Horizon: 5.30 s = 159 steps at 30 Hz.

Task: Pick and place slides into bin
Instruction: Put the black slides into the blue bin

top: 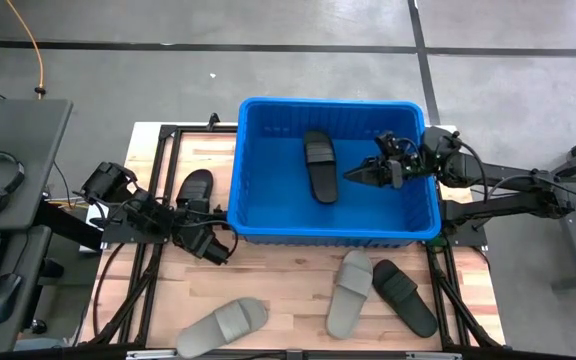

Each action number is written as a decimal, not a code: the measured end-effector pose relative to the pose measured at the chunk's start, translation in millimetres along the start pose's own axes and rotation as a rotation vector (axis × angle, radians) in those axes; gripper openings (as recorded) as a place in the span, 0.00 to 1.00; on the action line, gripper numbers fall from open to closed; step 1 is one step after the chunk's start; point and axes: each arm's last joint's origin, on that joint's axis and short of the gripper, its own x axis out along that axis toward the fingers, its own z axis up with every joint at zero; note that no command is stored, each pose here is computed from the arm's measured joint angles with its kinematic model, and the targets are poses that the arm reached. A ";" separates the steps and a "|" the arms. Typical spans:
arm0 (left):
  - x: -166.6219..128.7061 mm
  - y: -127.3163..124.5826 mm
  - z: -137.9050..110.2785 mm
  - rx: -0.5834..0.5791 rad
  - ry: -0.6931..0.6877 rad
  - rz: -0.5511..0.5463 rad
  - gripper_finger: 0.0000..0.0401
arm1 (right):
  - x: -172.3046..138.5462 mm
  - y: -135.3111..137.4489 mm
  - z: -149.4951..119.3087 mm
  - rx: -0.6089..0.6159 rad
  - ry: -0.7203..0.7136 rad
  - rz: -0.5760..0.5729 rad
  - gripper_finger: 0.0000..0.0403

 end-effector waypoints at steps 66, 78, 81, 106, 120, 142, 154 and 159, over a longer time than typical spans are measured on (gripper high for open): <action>3.3 -3.3 -6.2 -0.032 -0.011 -0.008 0.31 | -15.1 -25.0 20.0 -0.254 -0.061 -0.188 0.44; 3.1 -4.6 -5.6 -0.089 -0.045 -0.038 0.31 | -15.0 -24.7 19.5 -0.264 -0.048 -0.176 0.44; 2.9 -4.6 -6.0 -0.065 -0.041 -0.038 0.31 | -15.2 -25.4 19.0 -0.256 -0.042 -0.182 0.44; 3.2 -1.0 -7.5 -0.115 0.049 0.046 0.31 | -17.2 -29.3 21.4 -0.085 -0.098 -0.233 0.44; 2.9 4.9 -1.8 0.033 -0.020 0.068 0.31 | -19.2 -32.0 25.0 -0.044 -0.137 -0.258 0.44; 2.9 4.0 -0.4 0.067 -0.066 0.037 0.14 | -13.5 -27.7 16.5 -0.064 -0.113 -0.259 0.44; 2.9 3.6 -0.6 0.055 -0.065 0.033 0.00 | -13.6 -28.4 16.0 -0.071 -0.106 -0.265 0.44; 2.9 3.6 -0.6 0.054 -0.065 0.033 0.02 | -13.8 -29.3 15.3 -0.069 -0.098 -0.274 0.44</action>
